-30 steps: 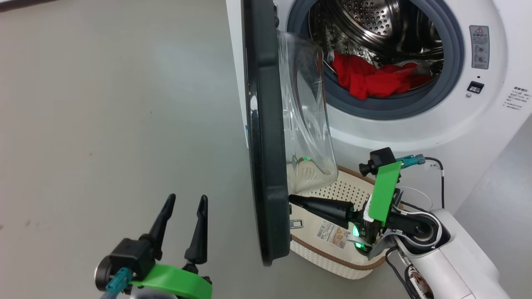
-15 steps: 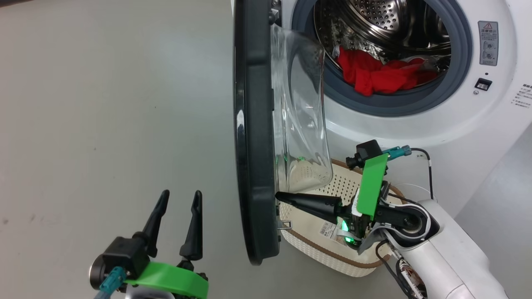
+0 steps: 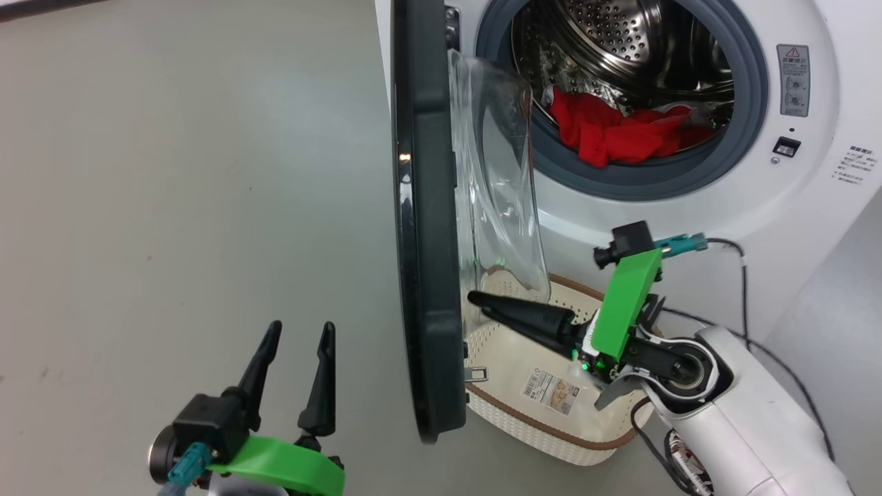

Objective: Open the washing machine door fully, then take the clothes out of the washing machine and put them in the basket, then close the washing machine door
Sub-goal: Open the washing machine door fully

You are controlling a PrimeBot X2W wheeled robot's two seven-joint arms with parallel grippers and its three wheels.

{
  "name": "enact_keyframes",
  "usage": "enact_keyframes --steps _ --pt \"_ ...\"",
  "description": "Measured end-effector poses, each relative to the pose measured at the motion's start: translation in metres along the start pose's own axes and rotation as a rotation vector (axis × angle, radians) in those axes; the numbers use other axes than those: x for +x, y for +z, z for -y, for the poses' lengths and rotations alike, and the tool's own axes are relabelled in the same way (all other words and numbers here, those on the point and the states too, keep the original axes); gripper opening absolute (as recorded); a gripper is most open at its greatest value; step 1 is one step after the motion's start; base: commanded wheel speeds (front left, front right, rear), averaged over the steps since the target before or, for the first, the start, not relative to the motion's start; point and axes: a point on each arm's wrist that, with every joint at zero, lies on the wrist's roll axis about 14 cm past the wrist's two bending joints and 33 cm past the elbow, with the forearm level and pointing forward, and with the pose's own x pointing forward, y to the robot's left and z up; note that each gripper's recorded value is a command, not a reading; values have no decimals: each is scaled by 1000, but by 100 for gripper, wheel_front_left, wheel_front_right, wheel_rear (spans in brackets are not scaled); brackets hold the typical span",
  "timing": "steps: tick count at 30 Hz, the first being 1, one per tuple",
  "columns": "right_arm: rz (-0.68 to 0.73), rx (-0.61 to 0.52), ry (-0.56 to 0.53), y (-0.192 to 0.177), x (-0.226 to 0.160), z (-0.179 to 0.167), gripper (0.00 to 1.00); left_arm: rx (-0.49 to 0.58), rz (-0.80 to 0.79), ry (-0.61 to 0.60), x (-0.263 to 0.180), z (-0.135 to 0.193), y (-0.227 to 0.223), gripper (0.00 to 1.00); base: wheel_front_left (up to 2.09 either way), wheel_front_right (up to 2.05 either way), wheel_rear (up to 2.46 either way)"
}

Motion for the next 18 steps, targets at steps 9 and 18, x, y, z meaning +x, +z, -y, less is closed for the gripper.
enact_keyframes --steps 9,18 --pt "196 -391 -247 30 -32 34 100 -3 -3 -12 -1 2 -1 100 0 0 0" --pt "387 -753 -405 54 -61 55 100 -5 7 -25 -2 5 2 100 0 0 0"
